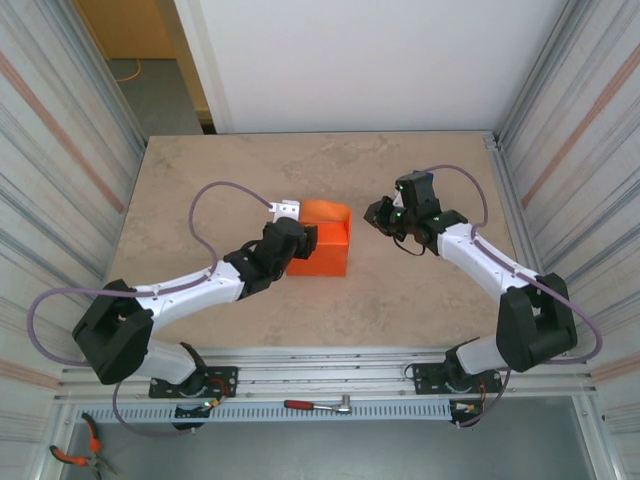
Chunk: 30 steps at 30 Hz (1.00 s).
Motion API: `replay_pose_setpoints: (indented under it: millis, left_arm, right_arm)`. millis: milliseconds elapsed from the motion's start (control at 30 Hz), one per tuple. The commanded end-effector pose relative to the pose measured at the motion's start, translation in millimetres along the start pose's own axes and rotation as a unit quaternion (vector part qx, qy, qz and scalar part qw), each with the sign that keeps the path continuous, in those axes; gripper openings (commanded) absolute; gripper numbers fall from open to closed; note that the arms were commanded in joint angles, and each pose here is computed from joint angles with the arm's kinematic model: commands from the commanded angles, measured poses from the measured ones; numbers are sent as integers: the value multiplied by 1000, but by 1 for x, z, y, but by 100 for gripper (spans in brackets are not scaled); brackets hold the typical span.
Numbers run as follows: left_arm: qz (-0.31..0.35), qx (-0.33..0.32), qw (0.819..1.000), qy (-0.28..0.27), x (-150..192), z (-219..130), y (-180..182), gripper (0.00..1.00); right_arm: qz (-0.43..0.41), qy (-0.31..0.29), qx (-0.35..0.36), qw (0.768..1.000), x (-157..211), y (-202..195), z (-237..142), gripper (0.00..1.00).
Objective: Wrap the gift box in paper
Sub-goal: Fold the seventh fold of the wrapping paper on the gift box.
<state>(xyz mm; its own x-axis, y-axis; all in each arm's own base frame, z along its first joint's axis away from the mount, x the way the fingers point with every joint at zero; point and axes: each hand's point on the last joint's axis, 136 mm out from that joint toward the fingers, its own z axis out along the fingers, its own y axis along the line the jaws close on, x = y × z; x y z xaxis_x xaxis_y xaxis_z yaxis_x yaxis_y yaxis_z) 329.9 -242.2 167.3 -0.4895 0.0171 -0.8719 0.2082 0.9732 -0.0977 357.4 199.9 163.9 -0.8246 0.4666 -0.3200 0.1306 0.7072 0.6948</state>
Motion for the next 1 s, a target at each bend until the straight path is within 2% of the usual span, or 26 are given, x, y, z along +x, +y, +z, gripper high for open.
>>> replay_pose_setpoints:
  millis: [0,267,967]
  left_arm:
    - [18,-25,999,29,16,3,9,65]
    - [17,-26,999,30,16,2,9,64]
    - [17,-26,999,31,16,2,9,62]
  right_arm:
    - [-5,-3,-29,1000,-9,20,1,15]
    - [-8,6,-33,999,4,25,8,0]
    - [-24,23,-60,998,35,51,3,0]
